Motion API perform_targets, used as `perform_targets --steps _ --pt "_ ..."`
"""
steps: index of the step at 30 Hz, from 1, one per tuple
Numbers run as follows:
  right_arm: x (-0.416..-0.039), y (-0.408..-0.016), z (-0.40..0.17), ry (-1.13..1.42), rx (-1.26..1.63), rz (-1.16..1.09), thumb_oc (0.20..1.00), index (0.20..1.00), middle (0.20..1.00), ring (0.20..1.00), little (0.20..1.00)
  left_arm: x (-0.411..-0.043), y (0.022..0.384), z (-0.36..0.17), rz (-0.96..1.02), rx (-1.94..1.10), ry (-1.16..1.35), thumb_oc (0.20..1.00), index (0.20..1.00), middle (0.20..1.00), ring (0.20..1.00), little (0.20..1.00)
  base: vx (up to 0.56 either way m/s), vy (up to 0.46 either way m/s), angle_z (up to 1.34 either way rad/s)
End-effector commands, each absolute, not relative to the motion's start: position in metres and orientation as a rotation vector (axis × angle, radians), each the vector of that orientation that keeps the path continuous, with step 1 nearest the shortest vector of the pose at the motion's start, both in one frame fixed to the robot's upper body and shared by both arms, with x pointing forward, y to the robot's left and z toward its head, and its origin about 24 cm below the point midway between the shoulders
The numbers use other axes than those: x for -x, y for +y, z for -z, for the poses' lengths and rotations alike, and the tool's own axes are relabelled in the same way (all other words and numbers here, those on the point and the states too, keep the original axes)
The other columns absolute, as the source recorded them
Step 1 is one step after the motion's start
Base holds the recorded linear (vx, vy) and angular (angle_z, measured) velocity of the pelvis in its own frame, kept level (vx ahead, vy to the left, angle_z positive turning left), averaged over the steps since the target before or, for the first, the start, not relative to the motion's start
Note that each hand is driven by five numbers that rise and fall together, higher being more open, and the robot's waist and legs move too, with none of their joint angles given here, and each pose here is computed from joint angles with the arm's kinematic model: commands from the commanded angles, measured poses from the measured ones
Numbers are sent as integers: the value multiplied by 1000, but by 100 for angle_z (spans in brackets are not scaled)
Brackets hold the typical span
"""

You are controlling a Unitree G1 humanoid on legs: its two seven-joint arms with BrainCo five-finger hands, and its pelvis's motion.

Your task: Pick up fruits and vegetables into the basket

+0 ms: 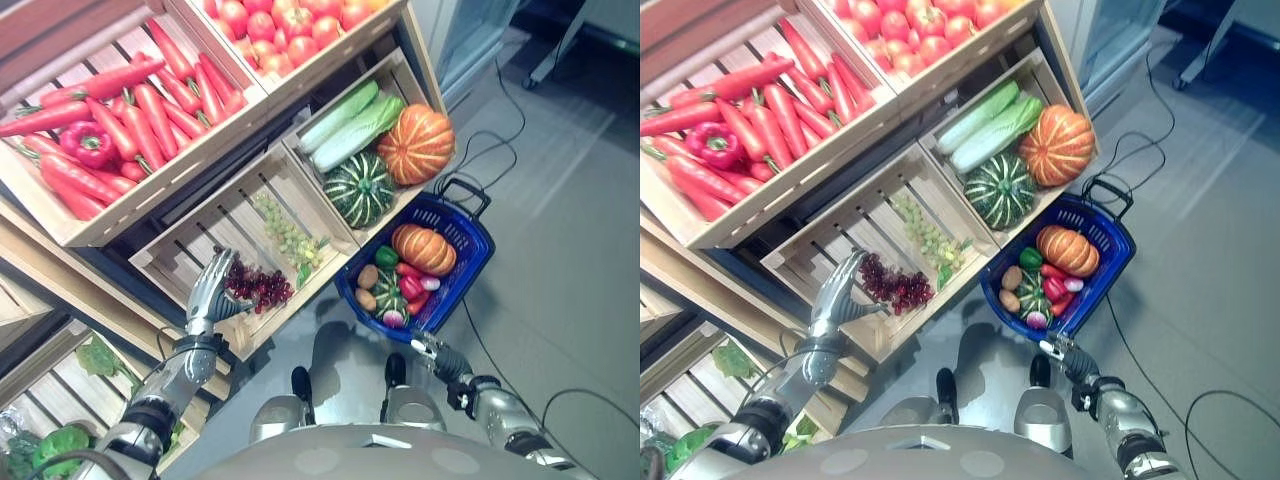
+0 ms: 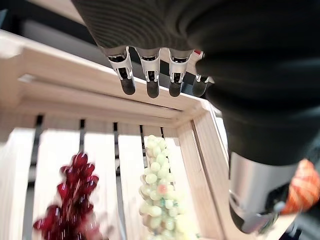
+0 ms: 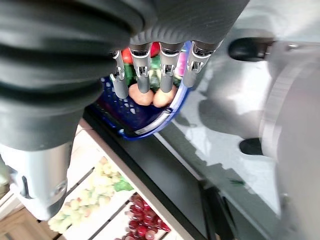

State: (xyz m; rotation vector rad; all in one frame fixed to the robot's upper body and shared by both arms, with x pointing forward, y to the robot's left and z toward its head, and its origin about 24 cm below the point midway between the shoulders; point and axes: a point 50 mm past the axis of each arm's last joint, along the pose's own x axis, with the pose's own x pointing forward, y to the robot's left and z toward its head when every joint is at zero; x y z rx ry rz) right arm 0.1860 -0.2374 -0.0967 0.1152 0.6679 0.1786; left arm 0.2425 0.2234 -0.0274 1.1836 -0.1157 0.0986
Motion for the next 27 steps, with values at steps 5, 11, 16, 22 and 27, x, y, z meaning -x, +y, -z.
perform_targets --steps 5,11,16,22,27 --pt "-214 -226 64 480 -76 -246 1000 1000 1000 1000 1000 -257 257 11 -244 -1518 -169 1000 1000 1000 1000 1000 -17 16 -18" --pt "-232 -223 41 379 -63 -252 1000 1000 1000 1000 1000 -270 270 -2 -312 -1627 -143 1000 1000 1000 1000 1000 -57 -9 -8" --pt "-248 -220 17 282 -63 -245 1000 1000 1000 1000 1000 -287 285 -22 -380 -1697 -114 1000 1000 1000 1000 1000 -44 -41 -1" --pt "-258 -217 -2 205 -81 -242 1000 1000 1000 1000 1000 -299 296 -38 -393 -1752 -68 1000 1000 1000 1000 1000 -28 -25 -2" --pt "-263 -219 -15 154 -61 -243 1000 1000 1000 1000 1000 -301 309 -51 -480 -1832 -66 1000 1000 1000 1000 1000 -28 2 1"
